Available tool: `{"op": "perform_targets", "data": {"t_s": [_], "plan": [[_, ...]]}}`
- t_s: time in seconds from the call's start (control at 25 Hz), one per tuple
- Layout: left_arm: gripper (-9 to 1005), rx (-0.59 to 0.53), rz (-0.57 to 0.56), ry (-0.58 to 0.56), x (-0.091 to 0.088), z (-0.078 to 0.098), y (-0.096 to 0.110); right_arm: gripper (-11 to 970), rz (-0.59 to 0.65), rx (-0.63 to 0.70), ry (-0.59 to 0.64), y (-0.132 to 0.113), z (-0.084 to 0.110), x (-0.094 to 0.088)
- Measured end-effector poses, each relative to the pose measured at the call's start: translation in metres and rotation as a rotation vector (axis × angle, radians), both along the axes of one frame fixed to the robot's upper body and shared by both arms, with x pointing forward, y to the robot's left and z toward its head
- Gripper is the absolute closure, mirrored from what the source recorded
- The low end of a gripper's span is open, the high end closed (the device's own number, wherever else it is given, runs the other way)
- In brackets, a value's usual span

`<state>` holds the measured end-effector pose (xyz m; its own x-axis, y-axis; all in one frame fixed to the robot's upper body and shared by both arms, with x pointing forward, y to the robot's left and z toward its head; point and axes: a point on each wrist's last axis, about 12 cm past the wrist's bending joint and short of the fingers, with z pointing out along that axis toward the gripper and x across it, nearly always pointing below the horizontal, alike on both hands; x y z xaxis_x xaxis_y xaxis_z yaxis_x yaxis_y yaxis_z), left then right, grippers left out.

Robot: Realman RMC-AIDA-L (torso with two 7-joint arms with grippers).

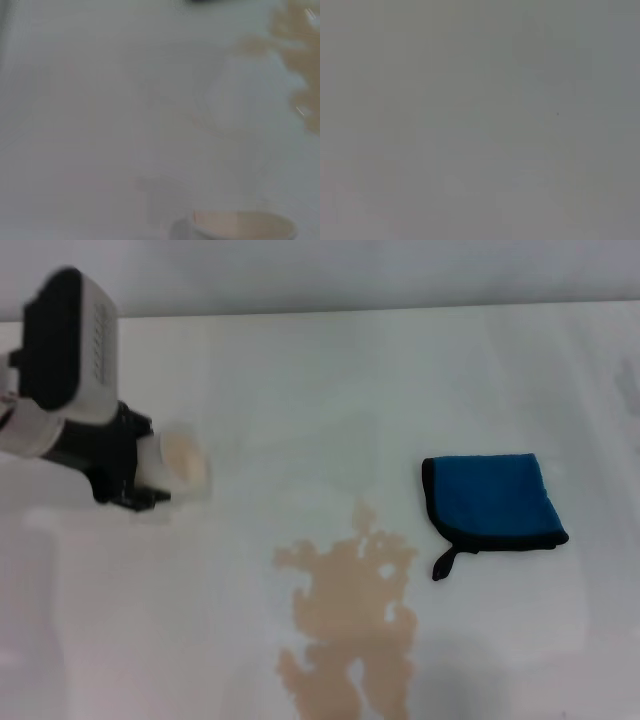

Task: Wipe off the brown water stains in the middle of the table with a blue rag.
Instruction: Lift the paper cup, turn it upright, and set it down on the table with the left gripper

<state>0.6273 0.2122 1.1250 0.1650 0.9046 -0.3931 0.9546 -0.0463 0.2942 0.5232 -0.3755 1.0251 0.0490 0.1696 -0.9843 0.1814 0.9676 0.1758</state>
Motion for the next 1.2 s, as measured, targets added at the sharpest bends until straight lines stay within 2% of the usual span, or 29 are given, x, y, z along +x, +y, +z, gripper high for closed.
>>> {"op": "perform_targets", "data": {"t_s": [0.12, 0.32, 0.76, 1.0, 1.2], "plan": [[333, -0.098, 0.066, -0.04, 0.003, 0.007, 0.007, 104, 0.0, -0.001, -0.001, 0.0, 0.0, 0.0], [334, -0.263, 0.178, -0.092, 0.001, 0.001, 0.015, 105, 0.0, -0.002, -0.001, -0.001, 0.0, 0.0], [332, -0.67, 0.444, -0.164, -0.018, -0.043, 0.031, 105, 0.0, -0.007, -0.009, -0.001, 0.003, 0.002], [331, -0.797, 0.594, -0.188, -0.027, -0.065, 0.035, 105, 0.002, -0.009, -0.012, -0.001, 0.003, 0.003], [330, -0.895, 0.728, -0.269, -0.036, -0.081, 0.038, 105, 0.004, -0.01, -0.014, -0.001, 0.005, 0.005]]}}
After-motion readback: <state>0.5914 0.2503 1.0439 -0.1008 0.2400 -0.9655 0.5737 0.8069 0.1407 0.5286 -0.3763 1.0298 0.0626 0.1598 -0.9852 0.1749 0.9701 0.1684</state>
